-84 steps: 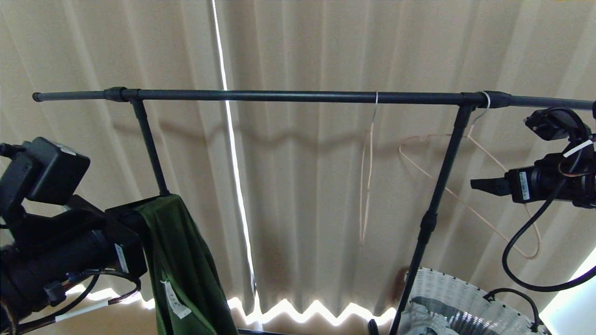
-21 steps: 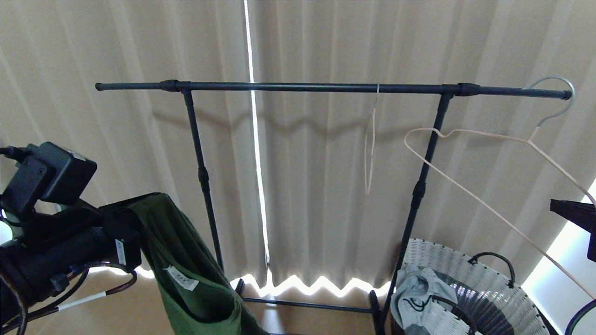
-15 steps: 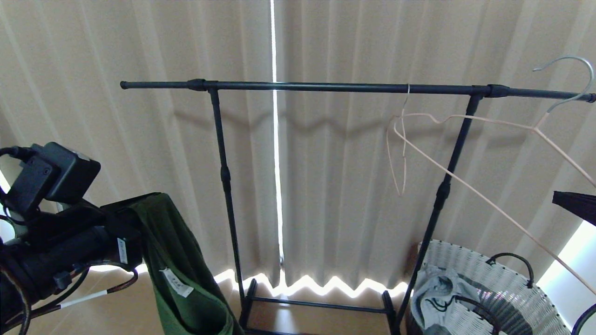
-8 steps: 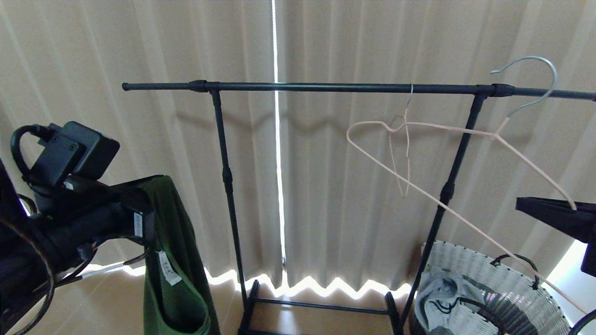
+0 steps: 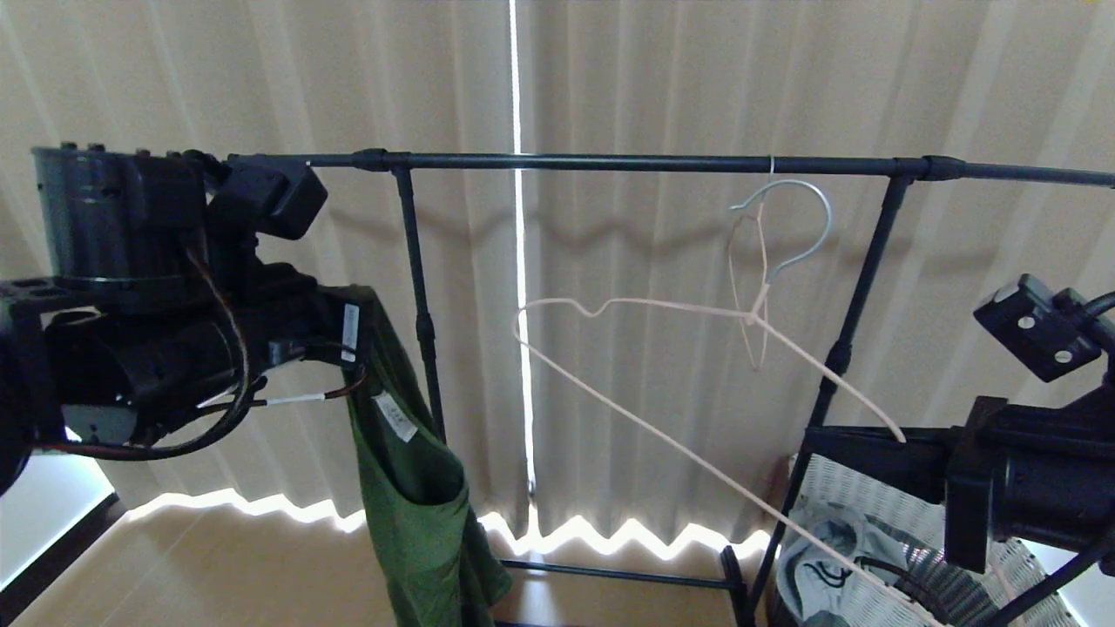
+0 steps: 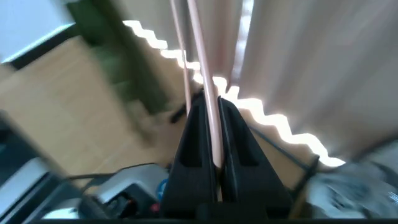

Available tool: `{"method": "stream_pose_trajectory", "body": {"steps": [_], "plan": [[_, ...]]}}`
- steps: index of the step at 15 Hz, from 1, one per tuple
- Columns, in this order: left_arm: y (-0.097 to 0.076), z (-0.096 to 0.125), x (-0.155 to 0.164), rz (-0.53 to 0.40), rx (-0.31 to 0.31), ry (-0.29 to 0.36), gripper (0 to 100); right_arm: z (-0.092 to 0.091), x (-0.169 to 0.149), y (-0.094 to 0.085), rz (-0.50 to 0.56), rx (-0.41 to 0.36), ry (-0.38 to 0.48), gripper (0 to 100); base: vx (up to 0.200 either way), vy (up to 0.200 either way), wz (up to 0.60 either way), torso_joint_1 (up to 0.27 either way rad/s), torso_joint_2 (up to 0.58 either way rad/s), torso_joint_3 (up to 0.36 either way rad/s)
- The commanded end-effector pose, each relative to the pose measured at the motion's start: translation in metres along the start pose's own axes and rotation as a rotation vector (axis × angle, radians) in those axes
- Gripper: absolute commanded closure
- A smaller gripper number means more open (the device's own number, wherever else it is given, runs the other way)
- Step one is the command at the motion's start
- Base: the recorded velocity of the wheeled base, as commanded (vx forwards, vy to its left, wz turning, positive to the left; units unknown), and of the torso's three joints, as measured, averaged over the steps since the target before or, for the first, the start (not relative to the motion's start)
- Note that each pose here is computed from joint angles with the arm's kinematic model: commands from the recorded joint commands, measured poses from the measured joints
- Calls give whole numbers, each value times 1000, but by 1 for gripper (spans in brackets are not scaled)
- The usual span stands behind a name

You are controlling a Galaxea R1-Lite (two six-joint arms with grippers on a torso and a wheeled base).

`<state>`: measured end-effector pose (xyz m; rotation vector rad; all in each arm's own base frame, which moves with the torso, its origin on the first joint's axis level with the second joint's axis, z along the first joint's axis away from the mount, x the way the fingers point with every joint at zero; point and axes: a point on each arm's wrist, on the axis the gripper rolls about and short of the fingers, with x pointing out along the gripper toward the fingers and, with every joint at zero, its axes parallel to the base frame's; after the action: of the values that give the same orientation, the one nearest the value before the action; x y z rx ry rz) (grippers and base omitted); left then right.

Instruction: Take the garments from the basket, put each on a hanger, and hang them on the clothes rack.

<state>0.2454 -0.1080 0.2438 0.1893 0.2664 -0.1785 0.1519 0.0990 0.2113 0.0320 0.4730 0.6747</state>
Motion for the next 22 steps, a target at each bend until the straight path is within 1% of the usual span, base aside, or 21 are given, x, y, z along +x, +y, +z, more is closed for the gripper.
{"method": "stream_pose_trajectory", "body": {"steps": [1,2,3,4,5,9,13,14,15,16,20,22], "plan": [[-19,19,9,-43,-68,3,100,-3,15,8,42,-6,42,100,0,0,0,0,0,0],[-24,22,17,-11,-85,8,100,-4,19,11,56,-7,40,100,0,0,0,0,0,0],[-27,23,32,67,-87,15,100,-4,20,17,81,2,35,100,0,0,0,0,0,0],[-29,22,41,112,-85,23,100,-5,20,23,96,1,38,100,0,0,0,0,0,0],[-29,22,42,127,-84,25,100,-5,19,26,98,-5,35,100,0,0,0,0,0,0],[-30,20,43,132,-82,32,100,-3,20,37,128,-31,16,100,0,0,0,0,0,0],[-28,20,43,139,-86,31,100,-1,23,38,126,-32,1,100,0,0,0,0,0,0],[-24,17,45,172,-82,44,100,-2,21,39,130,-34,-3,100,0,0,0,0,0,0],[-23,10,46,195,-72,66,100,-3,18,43,153,-44,-4,100,0,0,0,0,0,0],[-23,6,47,198,-67,77,100,-4,15,48,175,-51,-7,100,0,0,0,0,0,0],[-25,9,44,192,-78,45,100,-3,23,51,183,-58,5,100,0,0,0,0,0,0],[-28,7,44,186,-74,52,100,-4,28,51,179,-58,14,100,0,0,0,0,0,0]]}}
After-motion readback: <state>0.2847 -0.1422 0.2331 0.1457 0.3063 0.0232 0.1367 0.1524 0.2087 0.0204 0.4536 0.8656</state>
